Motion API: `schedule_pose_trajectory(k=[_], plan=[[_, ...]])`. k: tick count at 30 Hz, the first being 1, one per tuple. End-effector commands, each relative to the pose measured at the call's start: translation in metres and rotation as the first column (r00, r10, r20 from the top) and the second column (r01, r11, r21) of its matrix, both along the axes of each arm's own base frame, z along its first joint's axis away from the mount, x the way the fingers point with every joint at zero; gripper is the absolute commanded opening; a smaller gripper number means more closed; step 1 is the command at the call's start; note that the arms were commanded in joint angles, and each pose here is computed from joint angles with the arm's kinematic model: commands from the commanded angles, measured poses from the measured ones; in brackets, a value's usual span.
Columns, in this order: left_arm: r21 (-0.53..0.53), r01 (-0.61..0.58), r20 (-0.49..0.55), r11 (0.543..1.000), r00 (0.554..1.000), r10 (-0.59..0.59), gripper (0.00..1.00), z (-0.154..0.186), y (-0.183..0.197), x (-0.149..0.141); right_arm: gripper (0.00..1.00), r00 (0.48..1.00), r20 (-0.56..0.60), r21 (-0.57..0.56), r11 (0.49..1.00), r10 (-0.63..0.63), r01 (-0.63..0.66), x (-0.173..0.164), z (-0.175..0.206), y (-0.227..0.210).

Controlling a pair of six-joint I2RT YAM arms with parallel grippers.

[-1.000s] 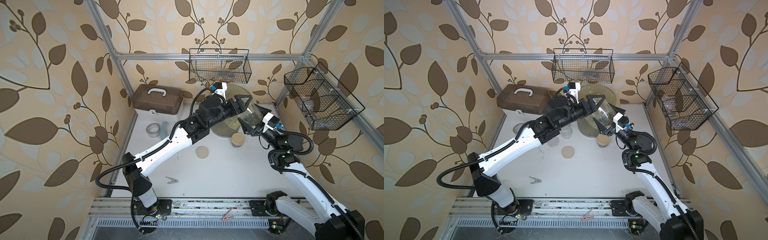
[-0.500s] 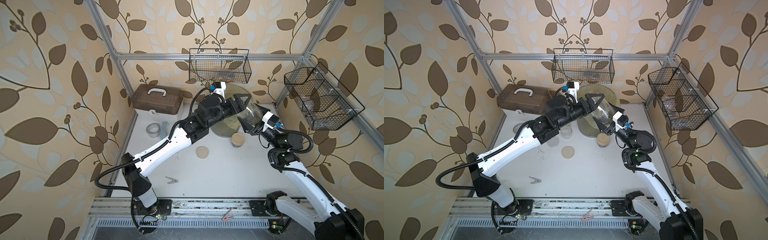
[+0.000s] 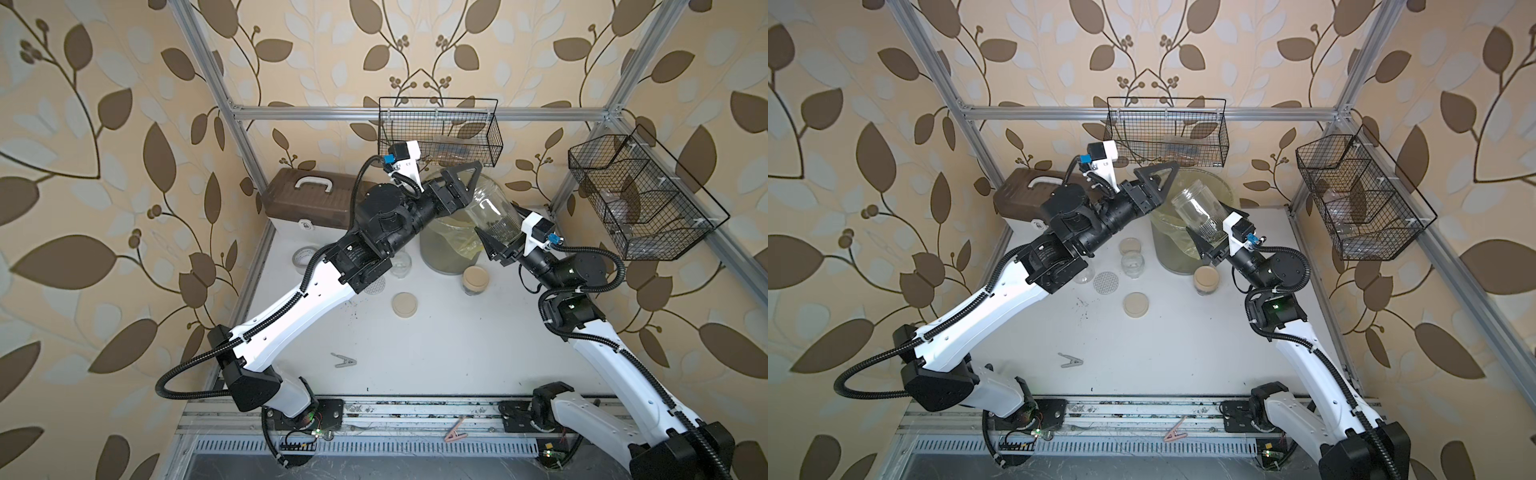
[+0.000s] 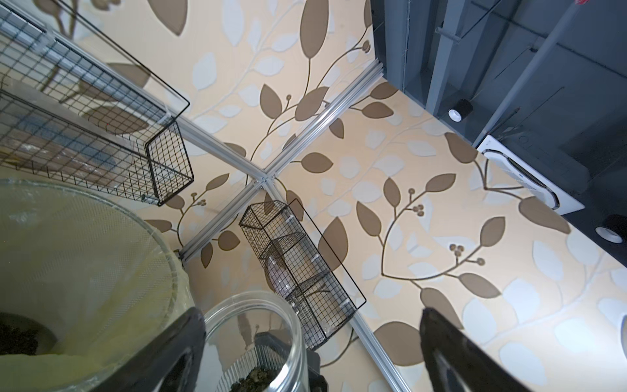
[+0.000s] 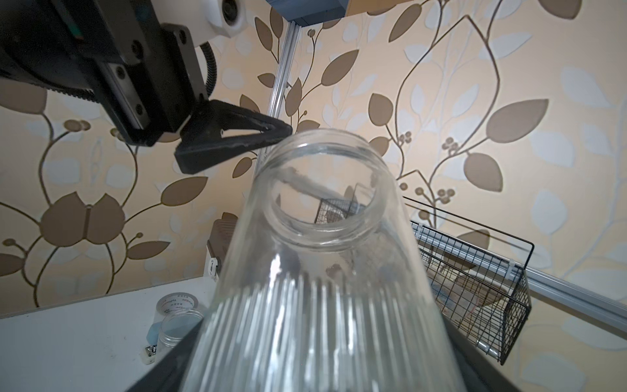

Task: Empty moldy tea leaves from jars
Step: Adjust the jar, then pour the moldy tea leaves from the jar into the trash bin.

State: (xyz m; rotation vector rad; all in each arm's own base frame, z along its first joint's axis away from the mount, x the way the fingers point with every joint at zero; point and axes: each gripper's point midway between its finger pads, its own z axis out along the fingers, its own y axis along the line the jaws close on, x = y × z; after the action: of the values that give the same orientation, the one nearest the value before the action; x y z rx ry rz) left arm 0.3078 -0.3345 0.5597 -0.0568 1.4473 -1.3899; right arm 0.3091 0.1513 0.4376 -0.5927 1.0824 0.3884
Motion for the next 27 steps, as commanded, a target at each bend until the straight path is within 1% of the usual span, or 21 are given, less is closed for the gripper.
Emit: schedule_pose_trajectory(k=[1, 2, 3, 4, 7, 9, 11, 15, 19, 21, 22, 25, 27], plan=[[0.009, -0.069, 0.09, 0.998, 0.994, 0.068, 0.99, 0.026, 0.022, -0.006, 0.23, 0.992, 0.12, 0.032, 0.999, -0.045, 0.042, -0.015, 0.046, -0.009], [0.029, -0.083, 0.094, 0.996, 0.992, 0.08, 0.99, 0.023, 0.023, -0.004, 0.22, 0.993, 0.11, 0.031, 0.998, -0.052, 0.049, -0.013, 0.047, -0.01], [0.022, -0.093, 0.12, 0.995, 0.989, 0.089, 0.99, 0.035, 0.035, -0.014, 0.21, 0.994, 0.089, 0.025, 0.998, -0.06, 0.058, -0.01, 0.047, -0.011], [0.047, -0.103, 0.129, 0.994, 0.987, 0.097, 0.99, 0.034, 0.037, -0.015, 0.21, 0.995, 0.07, 0.014, 0.998, -0.066, 0.065, -0.007, 0.047, -0.011], [0.171, -0.136, 0.171, 0.976, 0.98, 0.107, 0.99, 0.027, 0.039, -0.017, 0.21, 0.996, 0.003, -0.014, 0.996, -0.087, 0.087, 0.003, 0.043, -0.012], [0.258, -0.156, 0.204, 0.953, 0.973, 0.104, 0.99, 0.02, 0.04, -0.019, 0.21, 0.993, -0.052, -0.028, 0.995, -0.102, 0.101, 0.011, 0.038, -0.014], [0.315, -0.173, 0.241, 0.933, 0.966, 0.098, 0.99, 0.016, 0.04, -0.02, 0.21, 0.986, -0.114, -0.043, 0.993, -0.118, 0.114, 0.021, 0.032, -0.015], [0.427, -0.226, 0.298, 0.876, 0.949, 0.1, 0.99, 0.007, 0.046, -0.021, 0.21, 0.966, -0.216, -0.07, 0.989, -0.14, 0.128, 0.038, 0.025, -0.016], [0.498, -0.296, 0.318, 0.815, 0.937, 0.146, 0.99, -0.003, 0.058, -0.016, 0.21, 0.952, -0.272, -0.077, 0.989, -0.143, 0.126, 0.049, 0.021, -0.015], [0.517, -0.322, 0.326, 0.793, 0.931, 0.165, 0.99, -0.007, 0.062, -0.013, 0.2, 0.938, -0.31, -0.084, 0.988, -0.152, 0.132, 0.058, 0.01, -0.015], [0.524, -0.332, 0.329, 0.784, 0.928, 0.172, 0.99, -0.008, 0.064, -0.011, 0.2, 0.94, -0.306, -0.079, 0.988, -0.154, 0.136, 0.059, 0.017, -0.015], [0.549, -0.349, 0.344, 0.76, 0.923, 0.175, 0.99, -0.013, 0.065, -0.008, 0.2, 0.925, -0.342, -0.084, 0.986, -0.164, 0.144, 0.071, 0.01, -0.014], [0.574, -0.361, 0.349, 0.735, 0.92, 0.178, 0.99, -0.018, 0.066, -0.004, 0.2, 0.914, -0.365, -0.084, 0.984, -0.176, 0.156, 0.079, 0.005, -0.015]])
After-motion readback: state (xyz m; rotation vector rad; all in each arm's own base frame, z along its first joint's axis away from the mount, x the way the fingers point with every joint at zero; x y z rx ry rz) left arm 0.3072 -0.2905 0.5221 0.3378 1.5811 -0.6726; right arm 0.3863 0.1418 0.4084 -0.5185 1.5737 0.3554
